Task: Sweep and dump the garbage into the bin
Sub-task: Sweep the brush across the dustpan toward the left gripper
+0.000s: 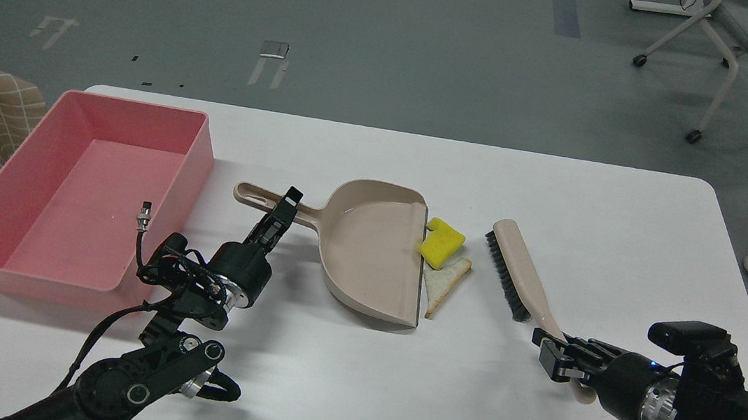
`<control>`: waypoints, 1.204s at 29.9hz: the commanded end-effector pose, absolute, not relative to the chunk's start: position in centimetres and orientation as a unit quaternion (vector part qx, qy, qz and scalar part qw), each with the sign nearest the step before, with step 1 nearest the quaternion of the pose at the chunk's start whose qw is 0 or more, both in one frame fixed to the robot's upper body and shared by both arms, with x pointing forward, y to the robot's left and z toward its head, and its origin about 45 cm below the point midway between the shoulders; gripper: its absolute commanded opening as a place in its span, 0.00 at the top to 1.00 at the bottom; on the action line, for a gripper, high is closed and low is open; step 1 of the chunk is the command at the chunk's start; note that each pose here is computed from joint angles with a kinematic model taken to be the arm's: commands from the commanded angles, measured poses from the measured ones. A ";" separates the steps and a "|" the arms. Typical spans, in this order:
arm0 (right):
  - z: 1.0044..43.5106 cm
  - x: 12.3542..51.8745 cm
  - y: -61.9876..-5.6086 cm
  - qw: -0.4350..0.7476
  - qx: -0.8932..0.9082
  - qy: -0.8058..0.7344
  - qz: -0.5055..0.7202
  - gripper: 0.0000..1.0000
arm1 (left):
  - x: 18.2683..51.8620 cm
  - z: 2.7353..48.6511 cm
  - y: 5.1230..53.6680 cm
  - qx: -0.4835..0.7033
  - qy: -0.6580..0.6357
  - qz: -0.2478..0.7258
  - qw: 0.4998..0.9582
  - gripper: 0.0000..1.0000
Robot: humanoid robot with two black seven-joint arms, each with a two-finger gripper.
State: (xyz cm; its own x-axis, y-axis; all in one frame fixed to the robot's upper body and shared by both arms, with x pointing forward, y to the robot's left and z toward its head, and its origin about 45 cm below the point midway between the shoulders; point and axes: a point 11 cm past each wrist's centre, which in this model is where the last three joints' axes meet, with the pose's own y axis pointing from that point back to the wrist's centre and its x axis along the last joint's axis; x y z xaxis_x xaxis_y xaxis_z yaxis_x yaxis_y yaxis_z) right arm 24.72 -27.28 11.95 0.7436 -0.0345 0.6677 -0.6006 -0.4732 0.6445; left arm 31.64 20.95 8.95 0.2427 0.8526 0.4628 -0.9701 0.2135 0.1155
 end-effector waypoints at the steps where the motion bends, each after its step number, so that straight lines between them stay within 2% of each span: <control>1: 11.4 25.4 -26.5 0.470 0.809 -0.195 0.295 0.84 | 31.6 8.9 20.9 0.194 -0.151 0.597 0.764 0.78; 12: 9.6 26.3 -20.2 0.421 0.844 -0.186 0.277 0.84 | 31.7 9.0 21.1 0.195 -0.153 0.597 0.763 0.78; 27: 11.7 29.0 -12.4 0.351 0.869 -0.200 0.285 0.84 | 31.8 9.3 21.0 0.191 -0.156 0.600 0.761 0.78; 34: 13.0 30.2 -13.1 0.343 0.864 -0.228 0.290 0.83 | 31.7 9.2 20.8 0.191 -0.154 0.600 0.761 0.78; 36: 13.7 30.8 -13.8 0.341 0.860 -0.242 0.293 0.83 | 31.7 9.2 20.9 0.191 -0.155 0.600 0.761 0.81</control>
State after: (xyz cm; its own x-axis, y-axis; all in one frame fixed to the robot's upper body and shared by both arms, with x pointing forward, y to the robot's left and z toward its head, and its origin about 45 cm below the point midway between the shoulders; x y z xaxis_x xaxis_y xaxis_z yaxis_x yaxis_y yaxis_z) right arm 30.15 -13.01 12.96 0.7308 -0.1921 0.6550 -0.5888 -0.6629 0.4625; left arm 31.79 20.85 9.27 0.2307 0.8546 0.4652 -0.9730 0.2061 0.1038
